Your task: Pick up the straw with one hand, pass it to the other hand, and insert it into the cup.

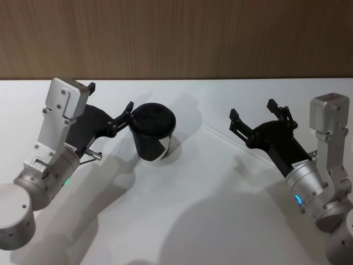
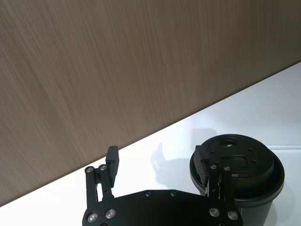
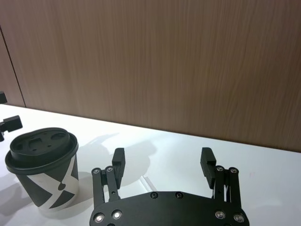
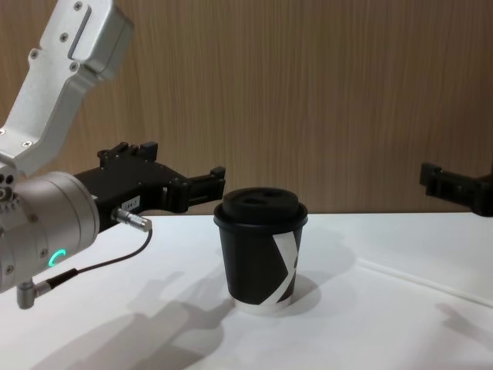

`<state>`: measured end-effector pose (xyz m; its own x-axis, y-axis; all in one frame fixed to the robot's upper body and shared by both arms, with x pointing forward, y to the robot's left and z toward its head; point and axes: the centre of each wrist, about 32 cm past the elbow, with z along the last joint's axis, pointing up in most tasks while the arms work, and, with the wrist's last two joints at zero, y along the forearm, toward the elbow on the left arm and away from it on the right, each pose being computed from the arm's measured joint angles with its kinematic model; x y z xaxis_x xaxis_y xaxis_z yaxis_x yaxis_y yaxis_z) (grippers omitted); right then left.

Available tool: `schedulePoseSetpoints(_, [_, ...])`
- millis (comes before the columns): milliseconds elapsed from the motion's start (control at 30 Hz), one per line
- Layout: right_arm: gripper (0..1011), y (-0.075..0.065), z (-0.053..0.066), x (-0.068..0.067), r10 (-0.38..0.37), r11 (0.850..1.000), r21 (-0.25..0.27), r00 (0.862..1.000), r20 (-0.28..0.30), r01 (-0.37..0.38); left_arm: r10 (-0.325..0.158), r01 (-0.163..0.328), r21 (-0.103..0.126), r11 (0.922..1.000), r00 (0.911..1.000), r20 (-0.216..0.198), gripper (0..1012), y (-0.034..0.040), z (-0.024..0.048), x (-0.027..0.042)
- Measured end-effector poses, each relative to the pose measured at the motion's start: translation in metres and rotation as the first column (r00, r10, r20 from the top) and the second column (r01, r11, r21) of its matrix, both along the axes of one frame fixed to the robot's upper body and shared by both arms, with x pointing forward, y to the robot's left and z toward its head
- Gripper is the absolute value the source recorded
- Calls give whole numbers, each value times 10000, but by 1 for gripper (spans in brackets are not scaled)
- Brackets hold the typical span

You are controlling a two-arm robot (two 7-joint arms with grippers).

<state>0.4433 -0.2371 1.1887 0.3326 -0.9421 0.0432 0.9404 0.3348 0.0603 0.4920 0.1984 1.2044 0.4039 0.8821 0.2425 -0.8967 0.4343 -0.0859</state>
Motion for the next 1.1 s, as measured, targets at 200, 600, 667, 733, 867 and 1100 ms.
schedulePoseSetpoints(200, [1001,0,0,0,0,10000,-1,10000,0,0,0,0,0,10000,10000,0,1000,0,0,0])
schedulePoseSetpoints(600, [1001,0,0,0,0,10000,0,10000,0,0,-1,1,0,10000,10000,0,999,0,0,0])
schedulePoseSetpoints(667, [1001,0,0,0,0,10000,0,10000,0,0,0,0,0,10000,10000,0,1000,0,0,0])
schedulePoseSetpoints(733, [1001,0,0,0,0,10000,0,10000,0,0,0,0,0,10000,10000,0,1000,0,0,0])
schedulePoseSetpoints(867, [1001,0,0,0,0,10000,0,10000,0,0,0,0,0,10000,10000,0,1000,0,0,0])
schedulePoseSetpoints(1100, [1001,0,0,0,0,10000,0,10000,1,0,0,0,0,10000,10000,0,1000,0,0,0])
